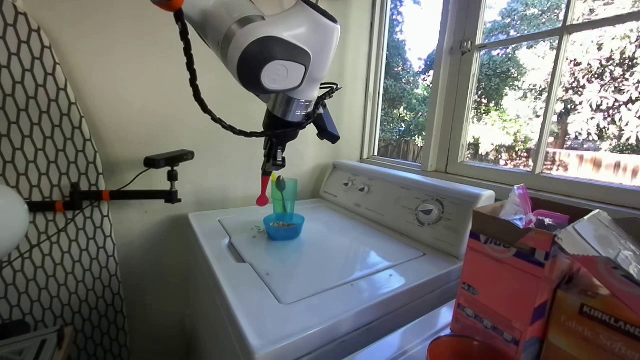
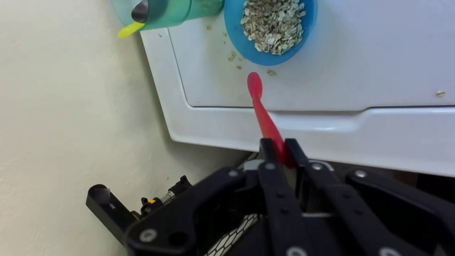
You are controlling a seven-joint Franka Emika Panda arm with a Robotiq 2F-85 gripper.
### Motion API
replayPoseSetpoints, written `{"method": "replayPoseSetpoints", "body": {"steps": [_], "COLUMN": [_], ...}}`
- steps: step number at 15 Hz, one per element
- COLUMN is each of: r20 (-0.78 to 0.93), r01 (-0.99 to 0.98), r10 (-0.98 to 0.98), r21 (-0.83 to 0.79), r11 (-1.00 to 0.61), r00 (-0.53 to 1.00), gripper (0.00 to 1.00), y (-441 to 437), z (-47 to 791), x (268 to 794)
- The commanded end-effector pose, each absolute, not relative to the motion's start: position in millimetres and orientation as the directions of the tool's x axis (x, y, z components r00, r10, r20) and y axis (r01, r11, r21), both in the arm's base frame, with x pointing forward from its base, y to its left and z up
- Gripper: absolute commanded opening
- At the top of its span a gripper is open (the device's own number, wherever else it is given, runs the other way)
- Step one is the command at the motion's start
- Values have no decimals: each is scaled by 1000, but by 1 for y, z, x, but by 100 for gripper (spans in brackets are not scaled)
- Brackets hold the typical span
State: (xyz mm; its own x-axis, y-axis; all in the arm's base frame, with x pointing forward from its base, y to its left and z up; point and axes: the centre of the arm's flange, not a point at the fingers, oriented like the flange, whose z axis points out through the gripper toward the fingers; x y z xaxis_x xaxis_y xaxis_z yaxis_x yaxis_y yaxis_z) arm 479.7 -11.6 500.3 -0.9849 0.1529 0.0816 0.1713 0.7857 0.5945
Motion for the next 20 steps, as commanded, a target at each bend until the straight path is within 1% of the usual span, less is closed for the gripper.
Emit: {"method": "replayPoseSetpoints", "body": {"steps": [1,3,4,6,7,12,20], "r20": [68,109,104,113,114,13,-47], "r01": [118,158,171,180,181,129,102], "r10": [97,114,136,140,141,155,150], "r21": [645,659,636,641,642,628,533], "r11": [755,735,753,746,746,768,840], "r00": [-993,-988,-985,-984,-984,-988,-988], "gripper": [3,3,11,11,3,3,3], "y": [-20,-23,-18,-22,-22,-11,4], "z": [486,482,490,486,486,485,469], "x": [479,482,480,481,481,481,484]}}
